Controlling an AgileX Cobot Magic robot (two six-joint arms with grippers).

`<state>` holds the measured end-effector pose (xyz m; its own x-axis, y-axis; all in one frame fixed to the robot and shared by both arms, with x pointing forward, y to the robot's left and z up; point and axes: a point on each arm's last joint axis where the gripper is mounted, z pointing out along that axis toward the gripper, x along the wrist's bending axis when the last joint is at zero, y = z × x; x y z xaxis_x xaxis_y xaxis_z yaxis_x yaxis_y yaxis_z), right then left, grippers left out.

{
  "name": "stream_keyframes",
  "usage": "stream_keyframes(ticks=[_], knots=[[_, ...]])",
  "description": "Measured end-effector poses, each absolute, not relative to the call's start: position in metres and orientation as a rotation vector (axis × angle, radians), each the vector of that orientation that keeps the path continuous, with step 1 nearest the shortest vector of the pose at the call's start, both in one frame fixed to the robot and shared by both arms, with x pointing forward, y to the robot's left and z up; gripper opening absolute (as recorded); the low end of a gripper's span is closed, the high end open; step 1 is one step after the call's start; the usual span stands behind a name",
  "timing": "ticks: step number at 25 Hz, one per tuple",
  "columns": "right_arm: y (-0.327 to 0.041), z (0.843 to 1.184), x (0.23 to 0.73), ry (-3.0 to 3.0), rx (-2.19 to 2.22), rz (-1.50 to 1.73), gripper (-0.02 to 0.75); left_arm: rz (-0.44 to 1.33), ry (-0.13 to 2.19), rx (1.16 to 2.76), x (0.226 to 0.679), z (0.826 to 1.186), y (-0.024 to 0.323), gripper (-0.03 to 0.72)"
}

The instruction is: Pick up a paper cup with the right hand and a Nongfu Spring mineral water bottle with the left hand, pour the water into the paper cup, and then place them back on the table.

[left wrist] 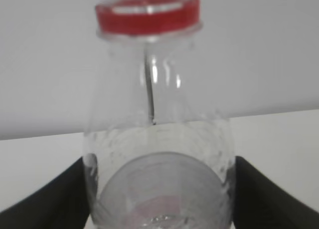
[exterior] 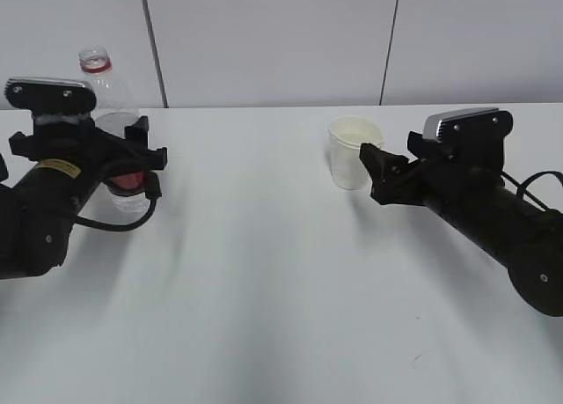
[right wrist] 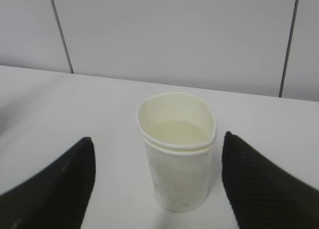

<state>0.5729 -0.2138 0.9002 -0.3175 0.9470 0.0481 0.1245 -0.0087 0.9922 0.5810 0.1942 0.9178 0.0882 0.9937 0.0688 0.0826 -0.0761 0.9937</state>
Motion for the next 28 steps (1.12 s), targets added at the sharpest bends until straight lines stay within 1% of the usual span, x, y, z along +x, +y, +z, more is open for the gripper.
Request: stream_keyframes(ticks=[7,11,18,24,28], knots=[[-0.214,0.917,0.572,1.509,1.127,1.421,0.591,1.189,1.134,1.360,0.580,0.933,0.195,0.492],[-0.215,0.928,0.570,1.505,1.122,1.419,0.591,1.223,1.095,1.356,0.578,0.948,0.195,0.492],[-0.216,0.950,0.566,1.504,1.111,1.413,0.591,1.224,1.082,1.348,0.574,0.967,0.196,0.492],[-0.216,0.968,0.559,1.529,1.093,1.398,0.591,1.227,1.160,1.335,0.567,0.984,0.200,0.492],[-0.218,0.983,0.555,1.526,1.083,1.393,0.591,1.195,1.172,1.349,0.559,0.995,0.195,0.492]])
